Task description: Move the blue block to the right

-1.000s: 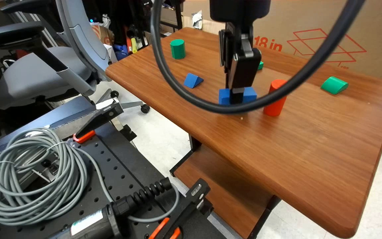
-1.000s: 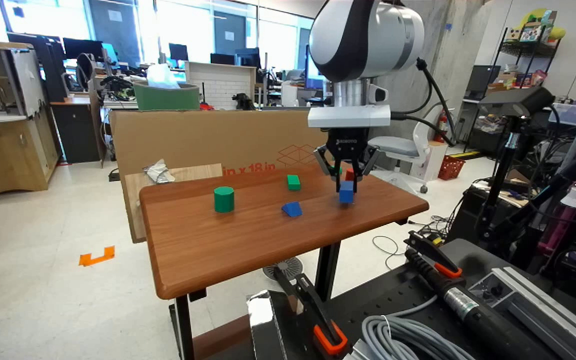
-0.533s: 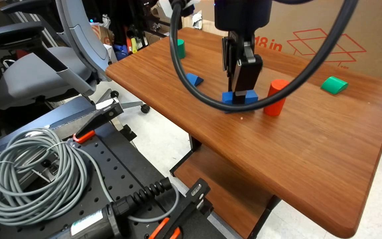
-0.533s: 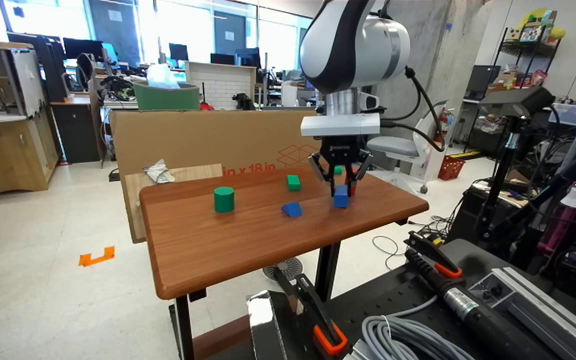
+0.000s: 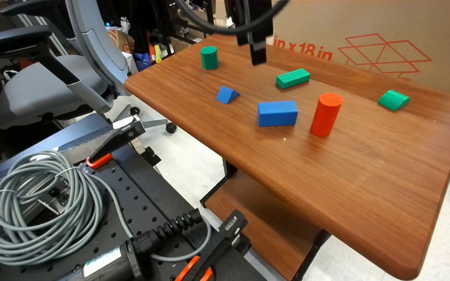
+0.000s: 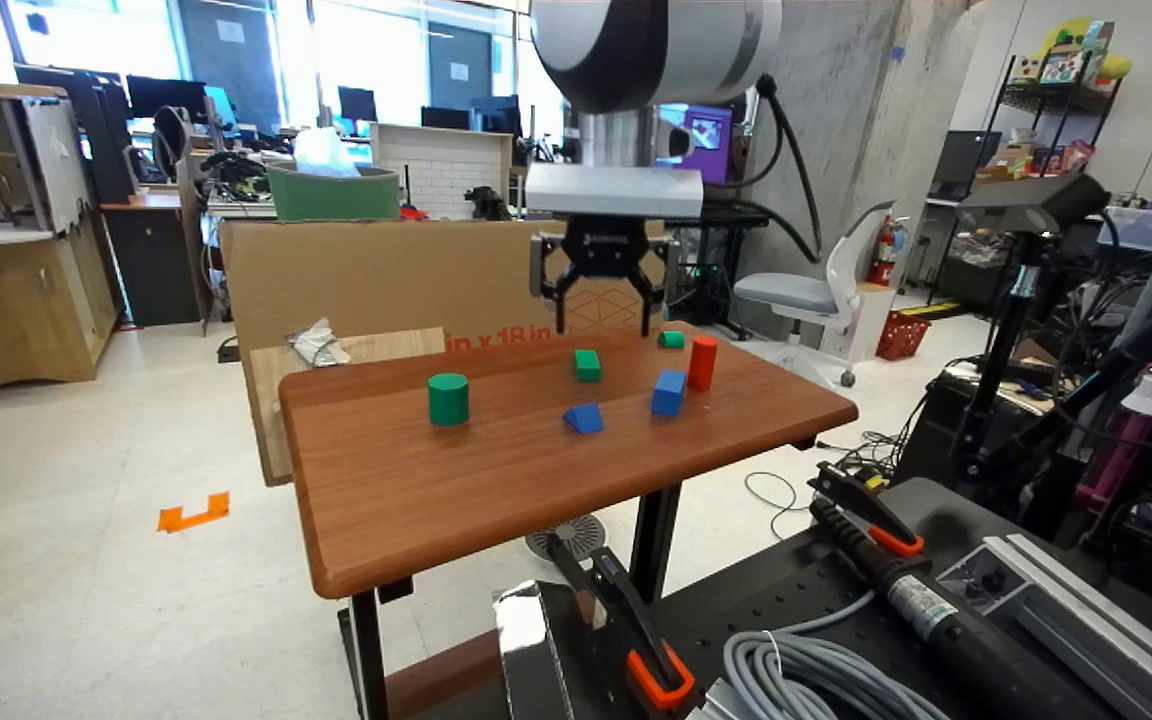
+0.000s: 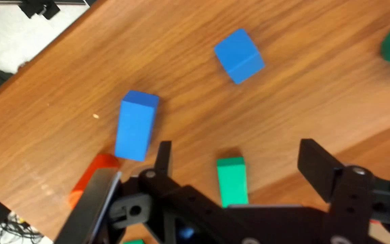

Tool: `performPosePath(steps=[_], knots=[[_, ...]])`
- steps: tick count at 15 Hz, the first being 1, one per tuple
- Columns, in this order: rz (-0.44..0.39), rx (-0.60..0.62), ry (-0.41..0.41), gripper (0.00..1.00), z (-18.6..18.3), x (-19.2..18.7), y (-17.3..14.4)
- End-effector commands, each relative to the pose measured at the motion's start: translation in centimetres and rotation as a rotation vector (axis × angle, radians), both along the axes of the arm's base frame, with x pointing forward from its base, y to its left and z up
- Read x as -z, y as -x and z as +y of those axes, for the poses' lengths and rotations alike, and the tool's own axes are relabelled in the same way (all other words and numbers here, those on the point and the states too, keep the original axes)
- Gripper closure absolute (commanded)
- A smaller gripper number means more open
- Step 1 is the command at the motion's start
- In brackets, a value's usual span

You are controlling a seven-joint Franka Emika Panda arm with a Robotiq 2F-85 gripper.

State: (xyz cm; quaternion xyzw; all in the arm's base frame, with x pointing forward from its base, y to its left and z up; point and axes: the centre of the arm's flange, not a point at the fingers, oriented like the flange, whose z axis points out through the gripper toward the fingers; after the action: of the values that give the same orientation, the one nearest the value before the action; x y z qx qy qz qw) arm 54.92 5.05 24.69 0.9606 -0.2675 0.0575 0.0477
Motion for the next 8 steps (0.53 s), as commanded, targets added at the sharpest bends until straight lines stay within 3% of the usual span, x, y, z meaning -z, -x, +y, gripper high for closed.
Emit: performPosePath(steps=[1, 4, 7, 8], knots=[[-0.134, -0.14, -0.004, 0.0, 4.3, -8.2, 3.3], [-0.182, -0.232, -0.022, 0.0, 7.5, -12.9, 3.9], [-0.066, -0.304, -0.149, 0.0, 9.3, -14.6, 4.8], [-0.127, -0.264, -0.107, 0.0, 9.7, -13.2, 4.2]])
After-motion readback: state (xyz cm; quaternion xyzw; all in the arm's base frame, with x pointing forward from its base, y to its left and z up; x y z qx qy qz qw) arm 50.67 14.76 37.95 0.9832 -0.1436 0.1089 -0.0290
